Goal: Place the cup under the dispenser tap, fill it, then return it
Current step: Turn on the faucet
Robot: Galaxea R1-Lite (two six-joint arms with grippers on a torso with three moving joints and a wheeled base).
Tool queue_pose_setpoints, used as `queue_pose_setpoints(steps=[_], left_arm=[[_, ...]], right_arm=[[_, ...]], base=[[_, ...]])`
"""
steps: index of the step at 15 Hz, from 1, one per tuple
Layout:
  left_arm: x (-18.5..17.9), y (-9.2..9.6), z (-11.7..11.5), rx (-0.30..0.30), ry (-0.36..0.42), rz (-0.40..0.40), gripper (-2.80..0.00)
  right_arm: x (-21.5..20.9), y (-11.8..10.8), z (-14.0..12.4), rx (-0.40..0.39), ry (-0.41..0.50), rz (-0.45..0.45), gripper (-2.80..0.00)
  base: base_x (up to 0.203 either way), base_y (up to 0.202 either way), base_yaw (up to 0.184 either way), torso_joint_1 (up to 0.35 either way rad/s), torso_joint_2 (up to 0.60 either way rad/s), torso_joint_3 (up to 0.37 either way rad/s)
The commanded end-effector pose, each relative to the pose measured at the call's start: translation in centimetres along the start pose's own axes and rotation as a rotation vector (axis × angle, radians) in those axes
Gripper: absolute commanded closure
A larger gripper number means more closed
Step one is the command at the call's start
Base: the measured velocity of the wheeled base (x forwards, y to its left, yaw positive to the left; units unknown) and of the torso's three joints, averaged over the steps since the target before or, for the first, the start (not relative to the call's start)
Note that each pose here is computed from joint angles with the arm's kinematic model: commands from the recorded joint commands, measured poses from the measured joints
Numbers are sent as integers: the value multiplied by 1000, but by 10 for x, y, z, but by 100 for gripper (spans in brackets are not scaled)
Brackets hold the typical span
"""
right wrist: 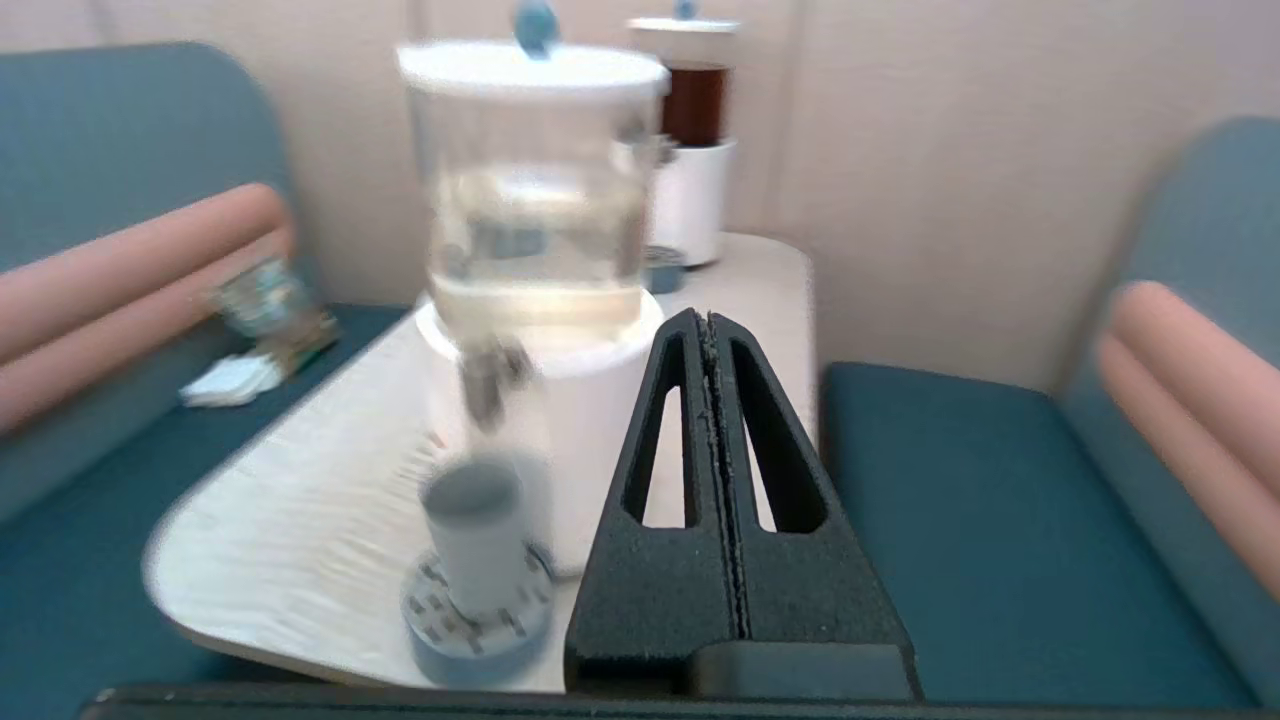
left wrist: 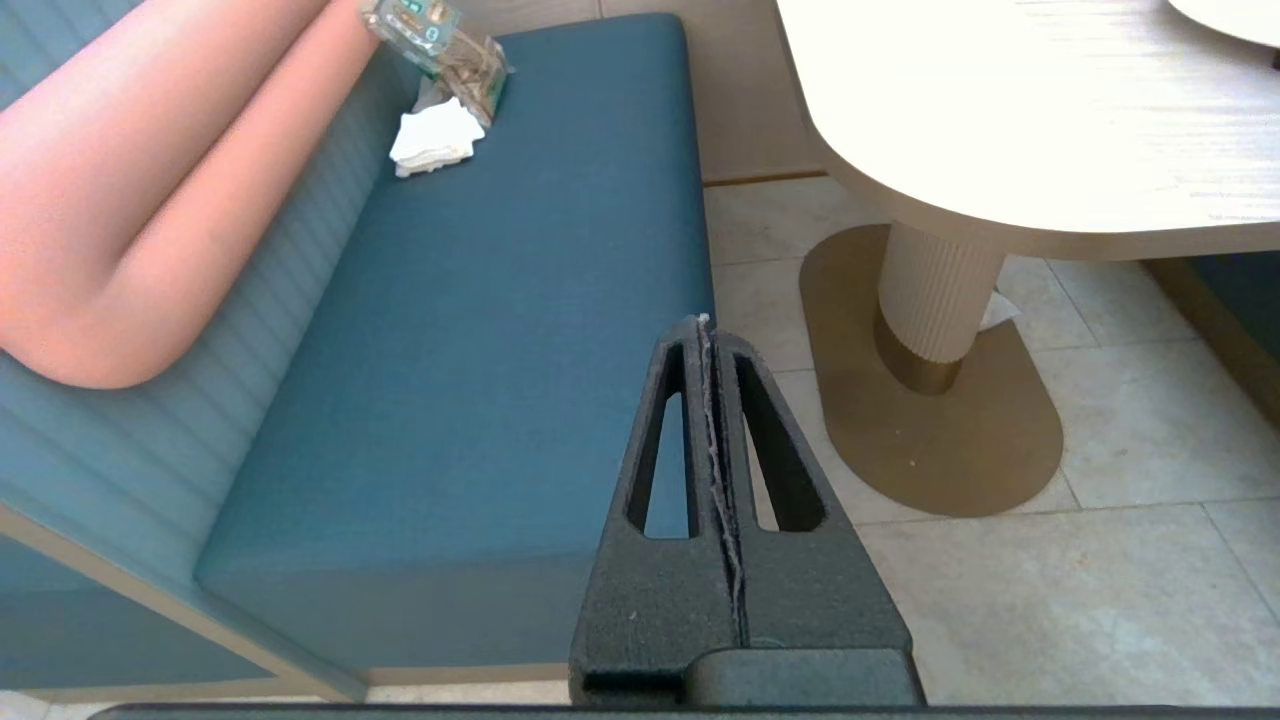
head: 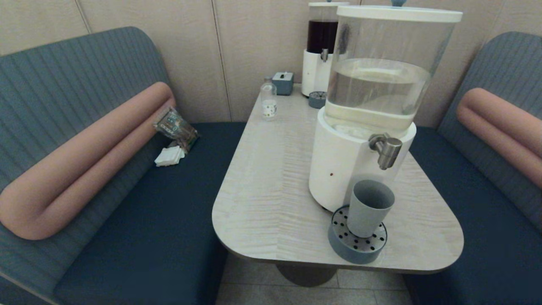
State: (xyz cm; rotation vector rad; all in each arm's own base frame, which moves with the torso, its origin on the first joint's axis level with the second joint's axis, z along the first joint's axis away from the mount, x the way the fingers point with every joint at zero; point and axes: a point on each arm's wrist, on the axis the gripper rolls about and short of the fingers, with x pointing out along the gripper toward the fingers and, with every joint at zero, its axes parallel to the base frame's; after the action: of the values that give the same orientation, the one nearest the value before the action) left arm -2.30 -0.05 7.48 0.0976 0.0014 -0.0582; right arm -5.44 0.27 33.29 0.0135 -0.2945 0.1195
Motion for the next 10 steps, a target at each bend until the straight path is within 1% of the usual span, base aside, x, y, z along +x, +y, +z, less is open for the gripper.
queue_pose_setpoints(steps=[1, 2, 3, 5, 7, 9, 10], left_arm=[[0, 0, 0, 1, -2, 0, 0], [0, 0, 0, 1, -1, 0, 0], [0, 0, 0, 1, -1, 0, 0], [0, 0, 0, 1, -1, 0, 0], [0, 0, 0, 1, -1, 0, 0], [0, 0, 0, 1, -1, 0, 0], [0, 0, 0, 1, -1, 0, 0]], right_arm=[[84, -8, 22, 29, 206, 41, 0], [109, -10, 27, 44, 299, 75, 0], [135, -12, 24, 63, 410, 107, 0], [179, -13, 9, 92, 581, 159, 0], [209, -8, -11, 116, 744, 224, 0], [227, -1, -28, 132, 865, 269, 0], [235, 5, -33, 135, 887, 298, 0]], base=[[0, 0, 0, 0, 0, 0], [0, 0, 0, 0, 0, 0], [0, 0, 0, 0, 0, 0], [0, 0, 0, 0, 0, 0], [0, 0, 0, 0, 0, 0], [0, 0, 0, 0, 0, 0], [0, 0, 0, 0, 0, 0]])
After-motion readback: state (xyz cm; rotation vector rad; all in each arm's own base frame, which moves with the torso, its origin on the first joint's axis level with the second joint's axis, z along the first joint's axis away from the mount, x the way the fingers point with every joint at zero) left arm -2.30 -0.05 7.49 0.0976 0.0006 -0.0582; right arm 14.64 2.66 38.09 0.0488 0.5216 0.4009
